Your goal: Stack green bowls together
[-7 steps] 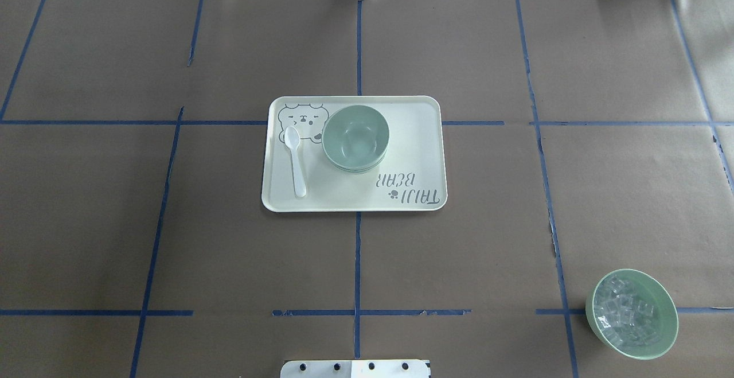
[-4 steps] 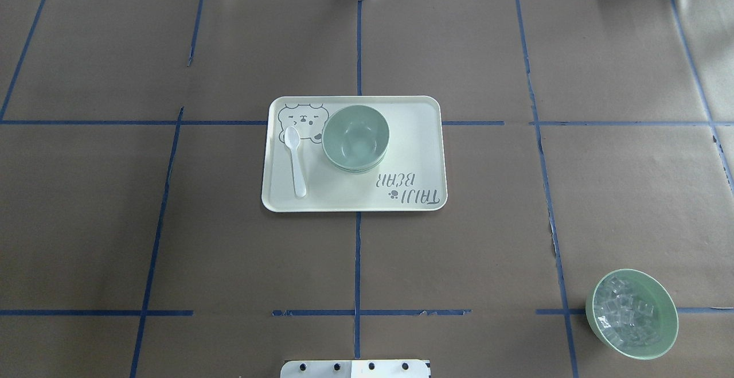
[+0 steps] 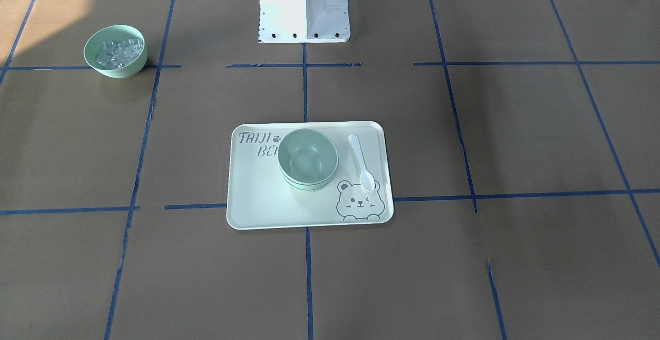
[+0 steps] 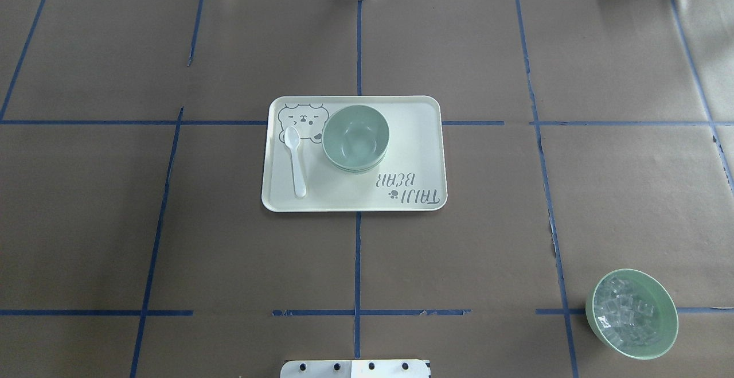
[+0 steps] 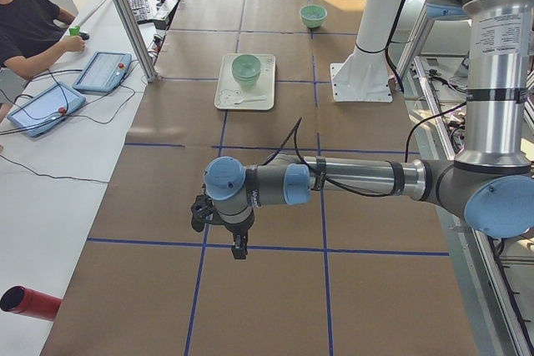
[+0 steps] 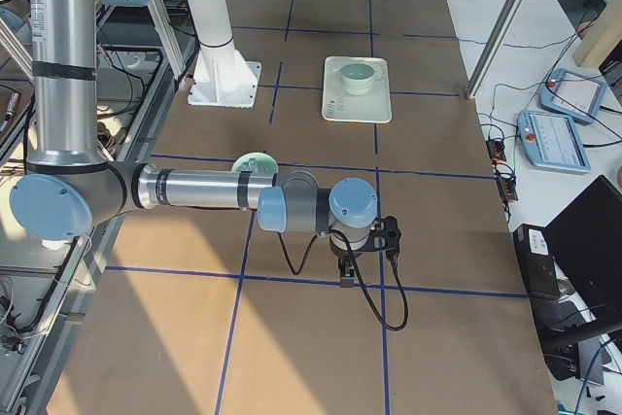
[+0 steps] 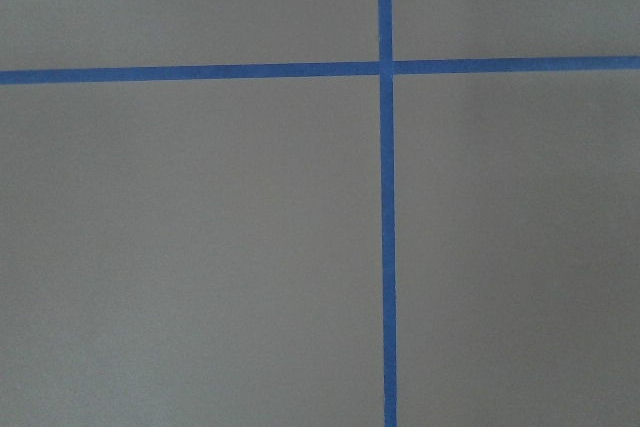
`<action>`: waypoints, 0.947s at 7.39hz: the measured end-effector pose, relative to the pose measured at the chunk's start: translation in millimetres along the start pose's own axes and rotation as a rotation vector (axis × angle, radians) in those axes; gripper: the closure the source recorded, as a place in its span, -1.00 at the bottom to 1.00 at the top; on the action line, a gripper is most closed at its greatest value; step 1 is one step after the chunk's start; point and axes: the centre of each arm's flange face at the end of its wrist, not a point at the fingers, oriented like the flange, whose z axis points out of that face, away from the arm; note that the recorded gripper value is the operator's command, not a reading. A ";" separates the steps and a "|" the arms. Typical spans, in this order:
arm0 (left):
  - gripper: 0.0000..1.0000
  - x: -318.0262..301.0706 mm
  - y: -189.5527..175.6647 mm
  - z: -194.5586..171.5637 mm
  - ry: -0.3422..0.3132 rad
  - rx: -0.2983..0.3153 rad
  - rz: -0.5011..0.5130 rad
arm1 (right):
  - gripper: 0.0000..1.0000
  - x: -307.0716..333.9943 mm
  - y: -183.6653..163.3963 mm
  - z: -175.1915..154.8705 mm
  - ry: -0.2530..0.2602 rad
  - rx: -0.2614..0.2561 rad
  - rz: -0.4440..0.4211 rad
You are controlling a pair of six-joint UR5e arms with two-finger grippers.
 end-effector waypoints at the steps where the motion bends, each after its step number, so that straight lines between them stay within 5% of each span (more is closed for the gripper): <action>1: -1.00 0.3 -0.4 -0.3 0.000 0.001 -0.005 | -1.00 -0.5 -0.4 -0.5 0.000 0.001 -0.001; 7: -1.00 3.9 -5.5 -4.1 0.000 0.009 0.000 | -1.00 -1.6 -2.0 -1.4 0.000 0.004 -0.003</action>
